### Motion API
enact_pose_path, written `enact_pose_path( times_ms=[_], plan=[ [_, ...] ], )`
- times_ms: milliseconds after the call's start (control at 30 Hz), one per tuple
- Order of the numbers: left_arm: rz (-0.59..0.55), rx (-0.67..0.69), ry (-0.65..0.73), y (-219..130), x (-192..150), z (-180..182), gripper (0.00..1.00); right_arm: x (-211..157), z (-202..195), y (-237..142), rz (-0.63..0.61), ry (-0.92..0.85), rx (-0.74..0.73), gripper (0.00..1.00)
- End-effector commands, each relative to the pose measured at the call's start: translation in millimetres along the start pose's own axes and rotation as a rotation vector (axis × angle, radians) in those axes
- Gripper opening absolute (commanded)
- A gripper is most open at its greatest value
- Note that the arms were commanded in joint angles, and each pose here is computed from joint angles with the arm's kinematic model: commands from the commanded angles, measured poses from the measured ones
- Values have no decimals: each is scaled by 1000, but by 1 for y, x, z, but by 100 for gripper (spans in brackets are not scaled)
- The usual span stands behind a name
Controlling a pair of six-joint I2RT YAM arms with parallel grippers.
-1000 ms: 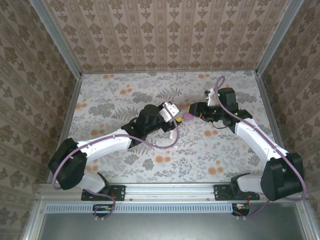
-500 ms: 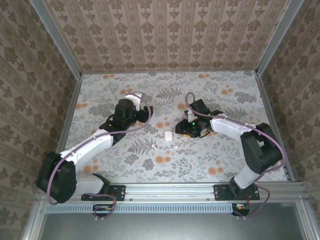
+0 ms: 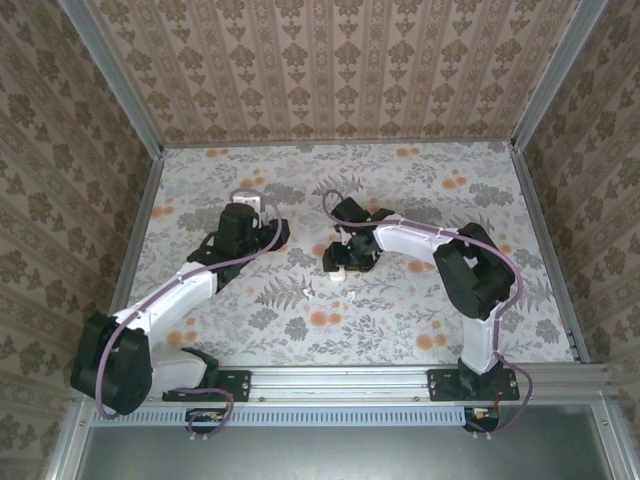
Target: Insert the wireless bluetooth earbuds into the charging case
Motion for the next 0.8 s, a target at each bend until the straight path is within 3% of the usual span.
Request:
enact_pose_path(
  times_ms=[0, 200, 433, 767],
  plan=[
    [-2, 28, -61, -7, -7, 10, 65, -8, -16, 5, 1, -46, -174, 64],
    [-14, 51, -99, -10, -9, 23, 65, -13, -8, 11, 8, -98, -219, 64],
    [-17, 49, -111, -11, -10, 25, 65, -10, -25, 8, -22, -240, -317, 60],
    [-22, 43, -116, -10, -7, 24, 65, 0, -11, 17, -30, -423, -234, 64]
  ],
)
Point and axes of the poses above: each hand's point on the last joint's axis, 136 mm out from that joint toward the fingers, its own y axis out along the fingers, its own z axis along the line the jaws close on, x = y × z, the point moved 3 cm from there along -y, back along the fingers, and after that the axes turned 14 degrees about y, right-handed, at the moved point
